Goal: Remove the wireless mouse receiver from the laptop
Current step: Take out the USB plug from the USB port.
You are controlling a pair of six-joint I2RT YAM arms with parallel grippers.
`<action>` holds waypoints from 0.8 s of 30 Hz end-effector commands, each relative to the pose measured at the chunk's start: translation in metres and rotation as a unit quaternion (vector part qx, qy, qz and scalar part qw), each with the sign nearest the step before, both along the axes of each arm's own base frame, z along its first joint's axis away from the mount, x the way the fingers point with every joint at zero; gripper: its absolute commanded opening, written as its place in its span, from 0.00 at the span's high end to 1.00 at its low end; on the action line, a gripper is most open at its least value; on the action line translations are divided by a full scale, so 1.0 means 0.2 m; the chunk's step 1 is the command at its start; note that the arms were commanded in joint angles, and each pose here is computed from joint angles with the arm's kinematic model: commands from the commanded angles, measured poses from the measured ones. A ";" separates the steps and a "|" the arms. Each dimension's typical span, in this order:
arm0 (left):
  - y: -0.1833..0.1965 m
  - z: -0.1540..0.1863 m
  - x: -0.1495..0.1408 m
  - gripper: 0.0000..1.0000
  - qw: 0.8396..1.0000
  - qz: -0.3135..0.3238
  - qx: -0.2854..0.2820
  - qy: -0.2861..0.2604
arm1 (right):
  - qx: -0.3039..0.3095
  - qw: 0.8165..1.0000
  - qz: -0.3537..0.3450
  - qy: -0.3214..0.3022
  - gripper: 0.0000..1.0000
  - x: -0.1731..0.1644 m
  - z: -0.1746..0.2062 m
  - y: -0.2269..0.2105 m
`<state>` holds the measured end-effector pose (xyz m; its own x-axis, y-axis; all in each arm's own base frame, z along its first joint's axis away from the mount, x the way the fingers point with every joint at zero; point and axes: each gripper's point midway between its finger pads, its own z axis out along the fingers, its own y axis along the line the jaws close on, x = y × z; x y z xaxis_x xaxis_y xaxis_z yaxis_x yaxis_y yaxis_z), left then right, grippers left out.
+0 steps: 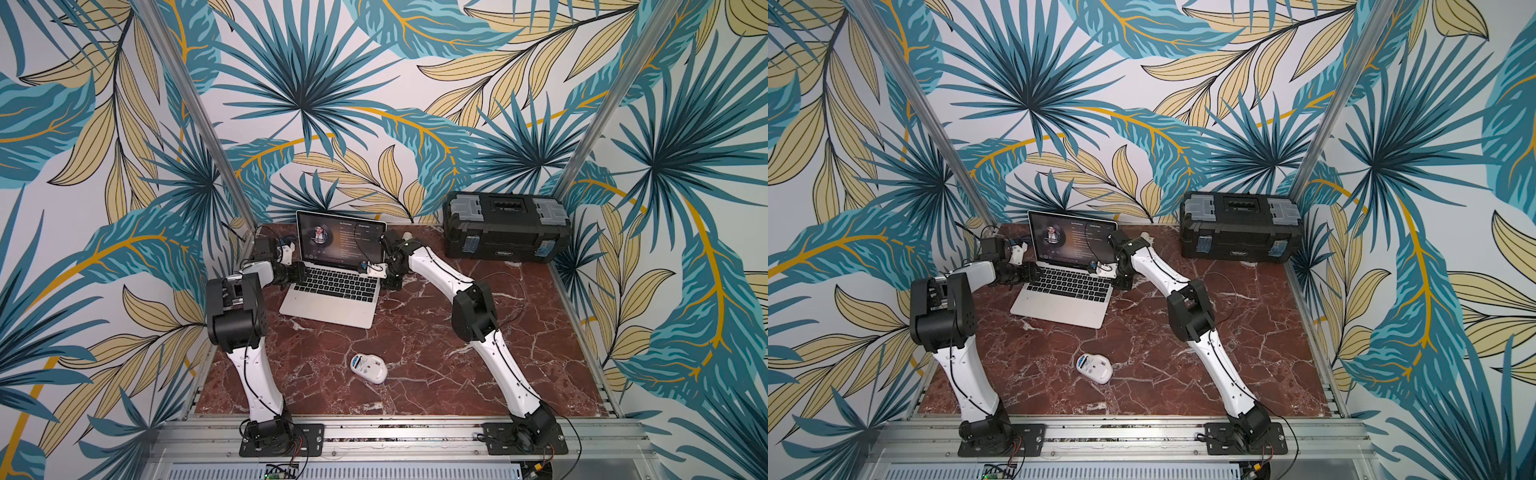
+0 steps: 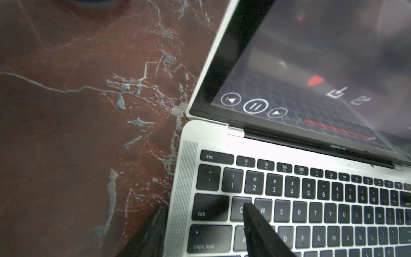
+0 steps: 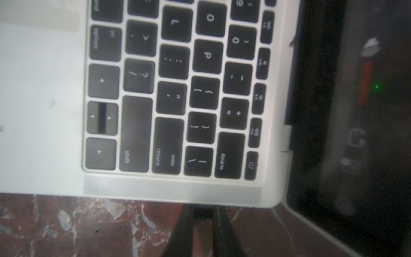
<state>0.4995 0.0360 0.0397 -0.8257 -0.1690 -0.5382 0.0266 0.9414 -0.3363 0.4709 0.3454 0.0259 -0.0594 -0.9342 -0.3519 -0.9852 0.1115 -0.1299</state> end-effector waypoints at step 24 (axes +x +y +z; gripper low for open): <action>-0.11 0.12 -0.17 0.24 0.997 -0.021 -0.074 0.007 | -0.006 1.000 0.018 0.020 1.00 -0.15 -0.01 -0.13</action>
